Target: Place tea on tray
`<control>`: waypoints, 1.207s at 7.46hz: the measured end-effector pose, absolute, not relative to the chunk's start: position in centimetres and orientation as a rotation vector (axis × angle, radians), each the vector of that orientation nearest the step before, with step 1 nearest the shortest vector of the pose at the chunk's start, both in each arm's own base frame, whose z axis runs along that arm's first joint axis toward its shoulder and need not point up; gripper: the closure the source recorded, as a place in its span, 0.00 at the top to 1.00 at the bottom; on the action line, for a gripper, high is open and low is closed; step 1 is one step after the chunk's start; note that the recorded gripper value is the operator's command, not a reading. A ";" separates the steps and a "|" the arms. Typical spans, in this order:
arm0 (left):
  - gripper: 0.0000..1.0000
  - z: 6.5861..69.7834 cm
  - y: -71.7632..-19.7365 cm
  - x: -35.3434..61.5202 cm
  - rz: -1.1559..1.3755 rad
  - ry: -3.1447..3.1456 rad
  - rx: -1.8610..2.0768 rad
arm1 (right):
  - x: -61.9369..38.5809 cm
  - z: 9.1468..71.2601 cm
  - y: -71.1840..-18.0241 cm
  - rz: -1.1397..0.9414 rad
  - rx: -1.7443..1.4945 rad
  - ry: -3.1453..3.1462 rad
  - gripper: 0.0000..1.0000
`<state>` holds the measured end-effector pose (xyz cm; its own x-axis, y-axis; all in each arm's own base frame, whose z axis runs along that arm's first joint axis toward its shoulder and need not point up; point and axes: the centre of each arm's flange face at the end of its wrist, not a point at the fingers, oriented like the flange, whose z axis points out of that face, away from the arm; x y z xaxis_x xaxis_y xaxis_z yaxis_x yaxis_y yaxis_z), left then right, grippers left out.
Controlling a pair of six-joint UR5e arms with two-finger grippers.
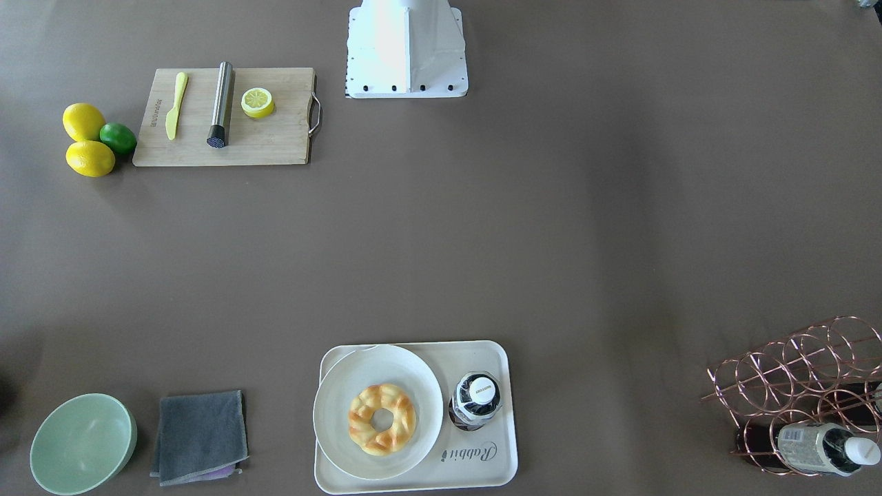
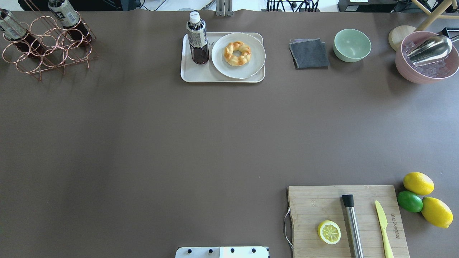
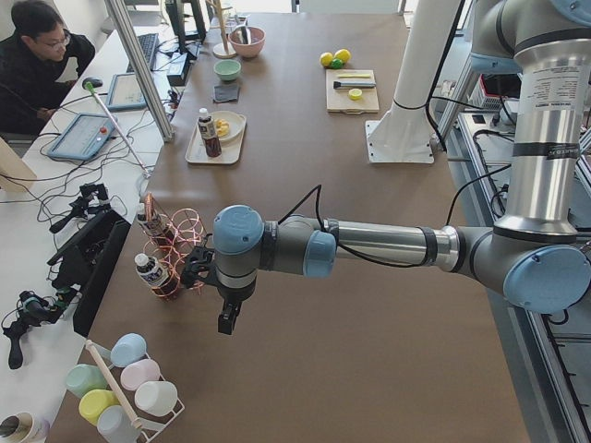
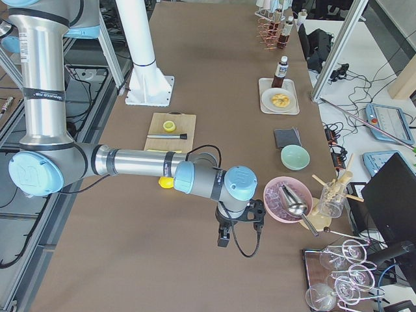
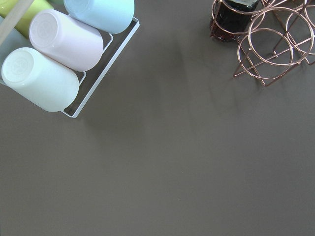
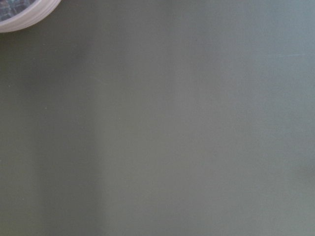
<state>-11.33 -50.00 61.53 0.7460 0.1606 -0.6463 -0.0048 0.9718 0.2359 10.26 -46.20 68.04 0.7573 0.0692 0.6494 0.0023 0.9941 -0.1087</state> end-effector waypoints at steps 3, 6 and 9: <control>0.98 61.7 -49.9 -11.3 0.090 0.725 0.223 | 10.2 66.9 -46.4 0.034 -0.082 -0.725 1.00; 0.98 62.1 -49.6 -11.3 0.086 0.726 0.214 | 10.2 66.8 -46.3 0.034 -0.081 -0.730 1.00; 0.98 63.1 -49.3 -11.3 0.080 0.727 0.197 | 10.2 67.0 -46.1 0.033 -0.083 -0.729 1.00</control>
<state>-11.28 -49.35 63.06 0.7451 0.1411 -0.6519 -0.0049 0.9785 0.2062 10.17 -46.14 67.05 0.7454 0.0590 0.6640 -0.0009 0.9962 -0.0875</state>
